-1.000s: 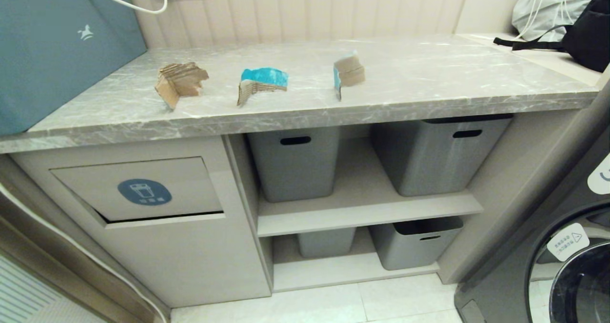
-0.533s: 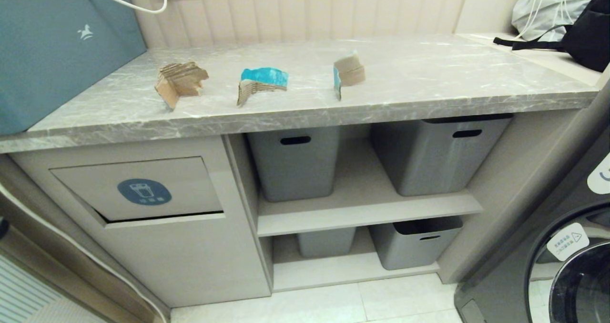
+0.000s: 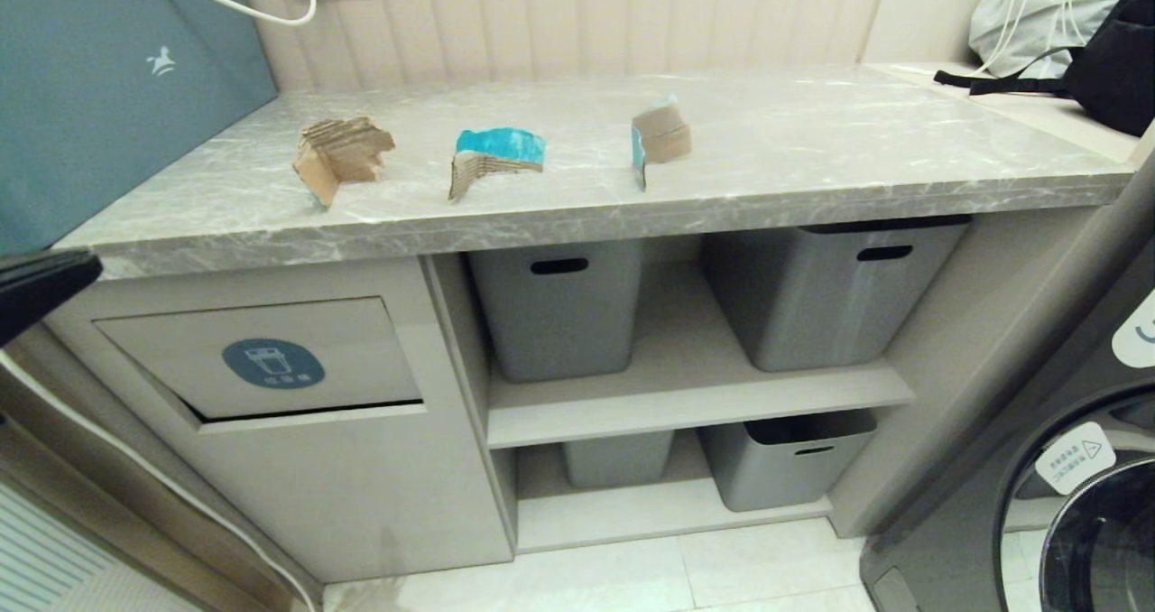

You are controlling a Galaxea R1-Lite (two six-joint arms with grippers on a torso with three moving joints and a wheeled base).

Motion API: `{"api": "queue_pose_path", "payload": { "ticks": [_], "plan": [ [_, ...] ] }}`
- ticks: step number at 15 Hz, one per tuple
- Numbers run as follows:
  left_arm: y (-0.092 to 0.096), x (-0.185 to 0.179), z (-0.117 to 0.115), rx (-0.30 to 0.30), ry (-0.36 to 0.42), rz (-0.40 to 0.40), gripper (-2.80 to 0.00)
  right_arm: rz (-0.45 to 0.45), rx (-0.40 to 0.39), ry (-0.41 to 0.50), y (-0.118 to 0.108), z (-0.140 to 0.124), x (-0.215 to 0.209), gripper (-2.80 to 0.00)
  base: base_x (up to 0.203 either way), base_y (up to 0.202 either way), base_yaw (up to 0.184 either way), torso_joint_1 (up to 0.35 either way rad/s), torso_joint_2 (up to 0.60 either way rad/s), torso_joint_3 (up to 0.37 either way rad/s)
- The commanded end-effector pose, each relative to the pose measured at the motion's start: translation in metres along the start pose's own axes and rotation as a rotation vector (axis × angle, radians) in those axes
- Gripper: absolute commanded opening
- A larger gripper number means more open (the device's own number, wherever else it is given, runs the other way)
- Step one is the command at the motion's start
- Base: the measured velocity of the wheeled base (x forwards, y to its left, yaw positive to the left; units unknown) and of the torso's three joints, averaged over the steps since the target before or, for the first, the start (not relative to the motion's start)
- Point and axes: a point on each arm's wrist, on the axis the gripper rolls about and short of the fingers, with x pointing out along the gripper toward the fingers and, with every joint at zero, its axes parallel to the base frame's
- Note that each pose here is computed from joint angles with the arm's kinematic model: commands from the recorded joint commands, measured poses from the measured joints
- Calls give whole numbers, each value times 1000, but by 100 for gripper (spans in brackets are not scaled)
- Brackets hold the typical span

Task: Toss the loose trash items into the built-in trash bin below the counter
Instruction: Pick up the garbage

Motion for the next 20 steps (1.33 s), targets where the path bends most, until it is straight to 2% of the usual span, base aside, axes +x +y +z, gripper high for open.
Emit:
{"api": "queue_pose_path", "payload": {
  "ticks": [1,4,6,9,12,13,17,20],
  "plan": [
    [5,26,-3,-18,53,-17,-280,0,0,0,0,0,0,-280,0,0,0,0,0,0],
    [6,48,28,-88,-15,-59,-280,-1,-1,0,0,0,0,-280,0,0,0,0,0,0],
    [6,63,40,-107,-37,-82,-280,0,1,0,0,0,0,-280,0,0,0,0,0,0],
    [7,68,33,-72,-9,-77,-280,1,-1,0,0,0,0,-280,0,0,0,0,0,0],
    [8,74,30,-67,8,-60,-280,1,-1,0,0,0,0,-280,0,0,0,0,0,0],
    [9,76,29,-68,14,-57,0,1,-1,0,0,0,0,-280,0,0,0,0,0,0],
    [12,84,23,-71,48,11,0,-1,-1,0,0,0,0,-280,0,0,0,0,0,0],
    [14,91,22,-73,55,20,0,0,-1,0,0,0,0,-280,0,0,0,0,0,0]
  ]
}}
